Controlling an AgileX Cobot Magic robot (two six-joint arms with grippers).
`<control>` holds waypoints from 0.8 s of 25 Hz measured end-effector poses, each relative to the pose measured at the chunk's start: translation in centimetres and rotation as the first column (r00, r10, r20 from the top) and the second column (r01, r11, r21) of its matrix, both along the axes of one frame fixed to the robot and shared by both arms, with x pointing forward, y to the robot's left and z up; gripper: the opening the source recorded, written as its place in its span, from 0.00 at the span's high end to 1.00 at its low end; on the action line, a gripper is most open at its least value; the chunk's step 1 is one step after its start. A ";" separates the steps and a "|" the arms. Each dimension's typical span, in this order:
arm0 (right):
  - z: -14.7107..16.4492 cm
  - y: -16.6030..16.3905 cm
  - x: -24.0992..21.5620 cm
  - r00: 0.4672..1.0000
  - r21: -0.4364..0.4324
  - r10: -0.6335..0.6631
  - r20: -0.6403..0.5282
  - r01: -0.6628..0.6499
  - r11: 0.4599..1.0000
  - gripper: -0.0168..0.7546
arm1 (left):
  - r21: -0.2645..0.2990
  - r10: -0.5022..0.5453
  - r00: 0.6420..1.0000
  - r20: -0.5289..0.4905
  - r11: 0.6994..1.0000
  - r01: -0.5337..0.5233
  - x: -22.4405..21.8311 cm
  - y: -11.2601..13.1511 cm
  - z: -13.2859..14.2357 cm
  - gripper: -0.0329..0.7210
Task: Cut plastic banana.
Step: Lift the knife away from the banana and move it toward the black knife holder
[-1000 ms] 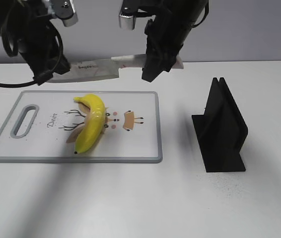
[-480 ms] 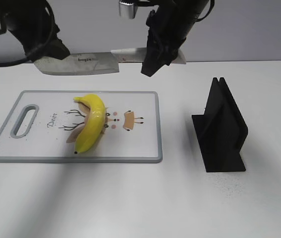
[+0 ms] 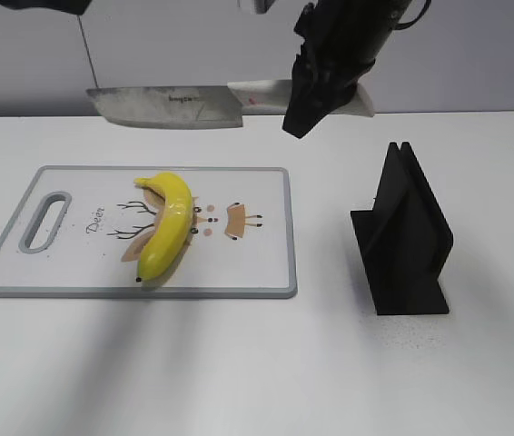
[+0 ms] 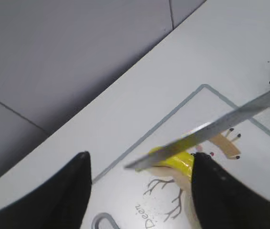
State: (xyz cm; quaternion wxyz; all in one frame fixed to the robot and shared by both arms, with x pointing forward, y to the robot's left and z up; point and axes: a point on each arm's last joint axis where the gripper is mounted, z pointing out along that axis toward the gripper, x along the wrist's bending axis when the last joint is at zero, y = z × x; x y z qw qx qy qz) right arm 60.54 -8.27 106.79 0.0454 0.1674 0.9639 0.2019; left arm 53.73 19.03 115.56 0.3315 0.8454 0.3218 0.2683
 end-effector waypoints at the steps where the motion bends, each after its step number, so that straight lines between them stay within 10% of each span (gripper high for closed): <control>1: 0.3 -0.2 -0.1 0.998 0.005 -0.065 -0.014 0.065 0.998 0.74 | -0.023 0.035 0.999 -0.014 0.999 -0.036 -0.6 0.3 0.5 0.11; 5: 1.3 -0.7 -0.3 0.950 0.014 -0.305 -0.066 0.307 0.952 0.74 | -0.030 0.169 0.979 -0.115 0.984 -0.174 -2.8 1.6 1.5 0.12; 13: 3.8 -2.3 -3.3 0.879 0.050 -0.461 -0.125 0.470 0.881 0.74 | 0.136 0.343 0.892 -0.293 0.939 -0.317 -5.9 3.9 1.3 0.16; 20: 3.4 -4.8 -8.3 0.807 -0.003 -0.554 -0.205 0.565 0.825 0.74 | 0.036 0.336 0.891 -0.306 0.939 -0.342 -8.2 4.1 2.9 0.18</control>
